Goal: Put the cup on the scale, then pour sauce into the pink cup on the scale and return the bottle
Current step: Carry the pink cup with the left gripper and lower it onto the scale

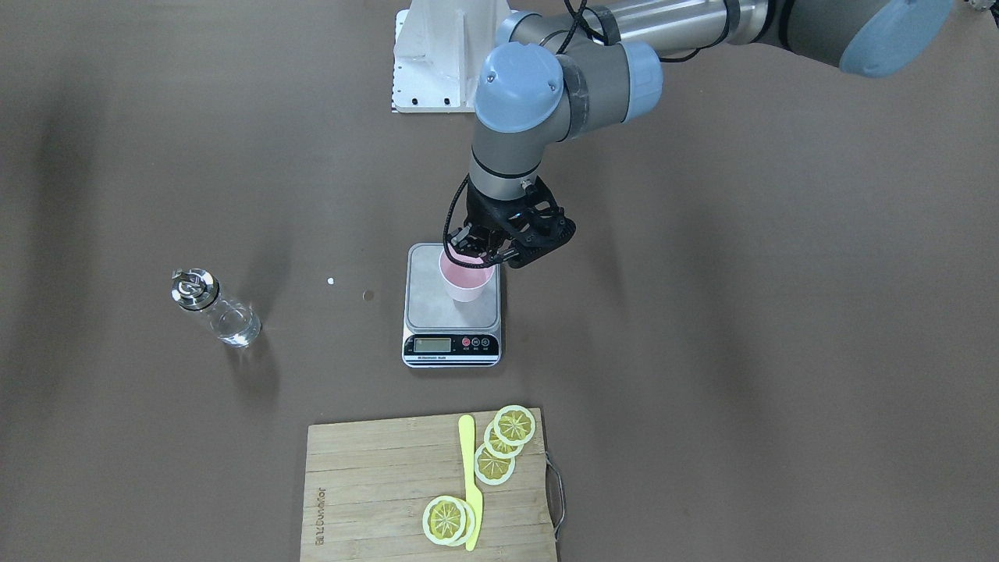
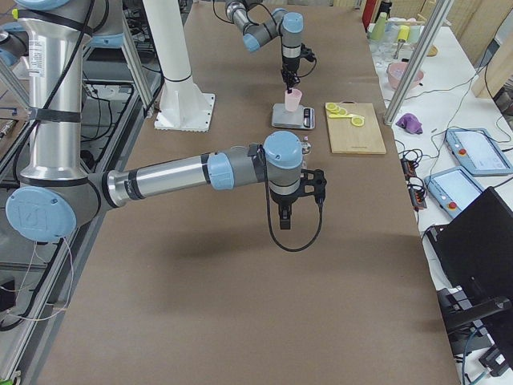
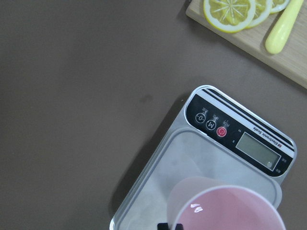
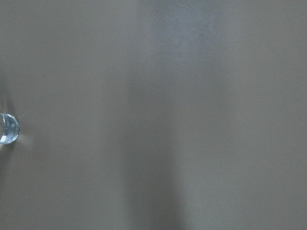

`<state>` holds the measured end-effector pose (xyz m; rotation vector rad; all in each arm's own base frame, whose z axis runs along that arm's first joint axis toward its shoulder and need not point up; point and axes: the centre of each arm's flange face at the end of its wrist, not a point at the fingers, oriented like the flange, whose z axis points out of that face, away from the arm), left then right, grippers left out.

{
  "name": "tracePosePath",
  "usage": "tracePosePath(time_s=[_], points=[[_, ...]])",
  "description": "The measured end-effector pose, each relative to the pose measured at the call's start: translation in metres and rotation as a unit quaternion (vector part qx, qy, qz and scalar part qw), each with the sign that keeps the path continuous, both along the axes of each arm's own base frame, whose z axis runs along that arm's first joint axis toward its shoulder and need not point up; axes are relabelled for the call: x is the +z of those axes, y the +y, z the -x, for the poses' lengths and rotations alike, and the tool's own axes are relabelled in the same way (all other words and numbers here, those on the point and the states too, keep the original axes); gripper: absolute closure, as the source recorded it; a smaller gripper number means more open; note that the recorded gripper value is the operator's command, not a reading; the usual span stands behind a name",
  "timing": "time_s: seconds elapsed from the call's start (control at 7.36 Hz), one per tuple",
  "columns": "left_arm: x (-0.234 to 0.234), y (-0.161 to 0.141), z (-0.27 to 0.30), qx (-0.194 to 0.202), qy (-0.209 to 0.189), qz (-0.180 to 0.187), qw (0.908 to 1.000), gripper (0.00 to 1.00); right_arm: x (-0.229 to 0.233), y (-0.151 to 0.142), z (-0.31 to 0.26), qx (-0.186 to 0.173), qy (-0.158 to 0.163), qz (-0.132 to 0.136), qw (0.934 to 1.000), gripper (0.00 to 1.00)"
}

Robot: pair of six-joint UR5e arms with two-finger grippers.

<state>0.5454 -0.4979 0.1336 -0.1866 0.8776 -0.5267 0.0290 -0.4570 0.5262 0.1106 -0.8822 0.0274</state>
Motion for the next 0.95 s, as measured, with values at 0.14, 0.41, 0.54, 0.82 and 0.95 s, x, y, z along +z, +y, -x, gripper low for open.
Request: tracePosePath(time_s=[0.14,0.41,0.54,0.82,0.95], points=[[-0.001,0.003,-0.003,0.002,0.0,0.001,1.0,1.0,0.0,0.0,0.0,0.0,0.0,0.0,1.0,0.0],[-0.003,0.006,-0.008,0.004,0.001,0.001,1.0,1.0,0.0,0.0,0.0,0.0,0.0,0.0,1.0,0.0],[-0.003,0.008,-0.009,0.005,0.0,0.002,1.0,1.0,0.0,0.0,0.0,0.0,0.0,0.001,1.0,0.0],[-0.002,0.011,-0.013,0.006,0.0,0.005,1.0,1.0,0.001,0.001,0.0,0.0,0.0,0.001,1.0,0.0],[-0.002,0.013,-0.015,0.005,0.0,0.008,1.0,1.0,0.001,0.001,0.0,0.0,0.0,0.001,1.0,0.0]])
